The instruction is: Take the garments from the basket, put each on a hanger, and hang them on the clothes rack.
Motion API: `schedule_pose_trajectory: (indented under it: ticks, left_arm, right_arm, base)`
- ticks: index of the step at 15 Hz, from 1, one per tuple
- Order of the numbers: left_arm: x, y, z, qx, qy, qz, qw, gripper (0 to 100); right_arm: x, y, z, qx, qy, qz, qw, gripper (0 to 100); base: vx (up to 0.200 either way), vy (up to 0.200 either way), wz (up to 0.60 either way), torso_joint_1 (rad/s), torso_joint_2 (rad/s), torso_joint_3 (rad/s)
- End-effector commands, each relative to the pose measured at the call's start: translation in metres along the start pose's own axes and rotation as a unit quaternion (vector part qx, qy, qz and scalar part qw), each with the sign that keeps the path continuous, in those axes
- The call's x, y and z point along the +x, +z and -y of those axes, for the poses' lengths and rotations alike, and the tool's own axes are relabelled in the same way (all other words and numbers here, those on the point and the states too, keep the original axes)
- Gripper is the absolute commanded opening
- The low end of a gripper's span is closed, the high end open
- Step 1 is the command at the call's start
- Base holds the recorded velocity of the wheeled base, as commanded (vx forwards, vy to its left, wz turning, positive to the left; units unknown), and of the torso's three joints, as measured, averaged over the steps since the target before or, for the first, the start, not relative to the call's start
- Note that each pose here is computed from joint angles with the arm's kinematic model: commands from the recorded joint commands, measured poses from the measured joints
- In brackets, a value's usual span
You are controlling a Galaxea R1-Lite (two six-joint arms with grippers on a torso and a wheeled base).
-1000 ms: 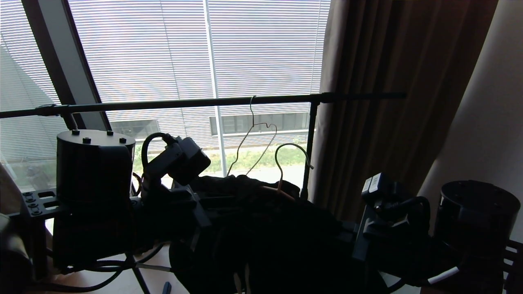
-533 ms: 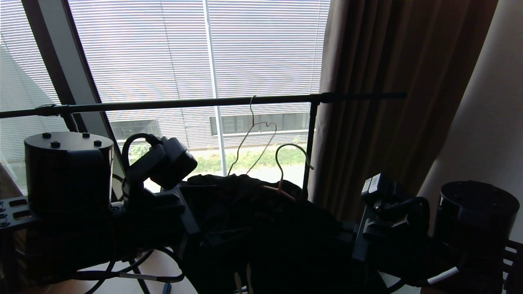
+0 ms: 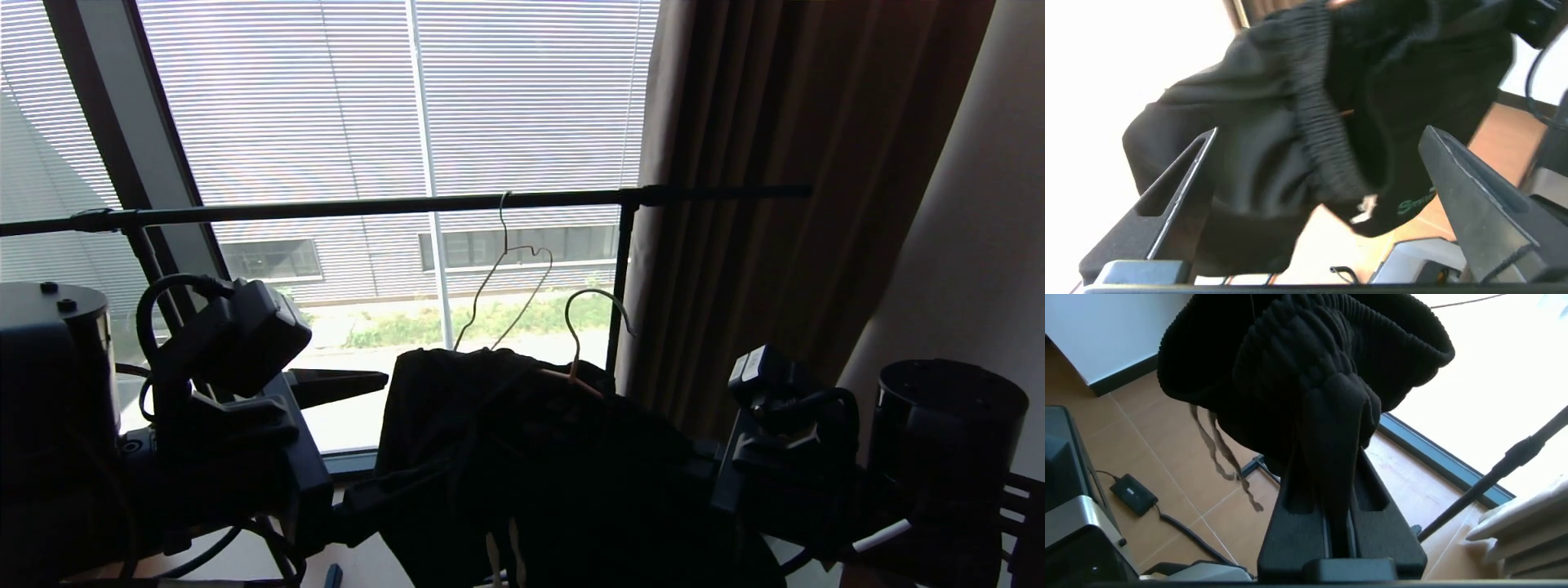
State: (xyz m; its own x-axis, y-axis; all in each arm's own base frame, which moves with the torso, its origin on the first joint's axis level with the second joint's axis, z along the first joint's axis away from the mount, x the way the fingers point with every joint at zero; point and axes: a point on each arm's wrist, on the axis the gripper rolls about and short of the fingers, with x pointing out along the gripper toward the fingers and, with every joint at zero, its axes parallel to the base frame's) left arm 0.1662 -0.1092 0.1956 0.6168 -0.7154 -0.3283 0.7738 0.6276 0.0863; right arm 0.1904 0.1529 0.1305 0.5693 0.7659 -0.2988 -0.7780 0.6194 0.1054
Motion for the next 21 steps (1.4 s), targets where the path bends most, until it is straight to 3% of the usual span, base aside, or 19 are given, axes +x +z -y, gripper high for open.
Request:
schedule_pose_trajectory:
  ticks: [1, 6, 8, 10, 14, 16, 19, 21]
  left_arm:
    - [-0.006, -0.001, -0.009, -0.005, 0.027, 0.002, 0.9996, 100]
    - [-0.015, -0.010, -0.024, -0.013, 0.024, 0.002, 0.9996, 100]
    - [-0.021, -0.014, -0.044, 0.015, 0.013, 0.011, 0.9997, 100]
    - [-0.026, -0.015, -0.057, 0.045, -0.027, 0.033, 0.9981, 100]
    - [-0.025, -0.017, -0.058, 0.083, -0.085, 0.057, 0.9913, 100]
    - [-0.026, -0.029, -0.067, 0.059, -0.087, 0.048, 0.9933, 100]
    - [-0.035, -0.056, -0.088, 0.000, -0.119, 0.059, 0.9912, 100]
    - [-0.034, -0.060, -0.091, -0.010, -0.126, 0.059, 0.9902, 100]
  right_arm:
    - [-0.003, -0.001, 0.005, 0.002, -0.008, 0.001, 1.0000, 0]
    - [-0.008, -0.009, 0.004, -0.018, 0.026, -0.012, 0.9994, 0]
    - [-0.016, -0.015, 0.003, -0.056, 0.058, -0.018, 0.9966, 0]
    - [-0.020, -0.017, 0.005, -0.067, 0.084, -0.016, 0.9941, 0]
    - [-0.022, -0.019, 0.004, -0.070, 0.096, -0.018, 0.9927, 0]
    - [-0.025, -0.018, 0.004, -0.071, 0.111, -0.012, 0.9912, 0]
    - [-0.031, -0.015, 0.007, -0.070, 0.121, -0.001, 0.9902, 0]
    - [-0.031, -0.015, 0.007, -0.071, 0.121, 0.000, 0.9901, 0]
  base:
    - [0.000, 0.000, 0.00, 0.000, 0.00, 0.000]
    - [0.000, 0.000, 0.00, 0.000, 0.00, 0.000]
    - [0.000, 0.000, 0.00, 0.000, 0.00, 0.000]
    - [0.000, 0.000, 0.00, 0.000, 0.00, 0.000]
    - [0.000, 0.000, 0.00, 0.000, 0.00, 0.000]
    - [0.000, 0.000, 0.00, 0.000, 0.00, 0.000]
    - [0.000, 0.000, 0.00, 0.000, 0.00, 0.000]
    - [0.000, 0.000, 0.00, 0.000, 0.00, 0.000]
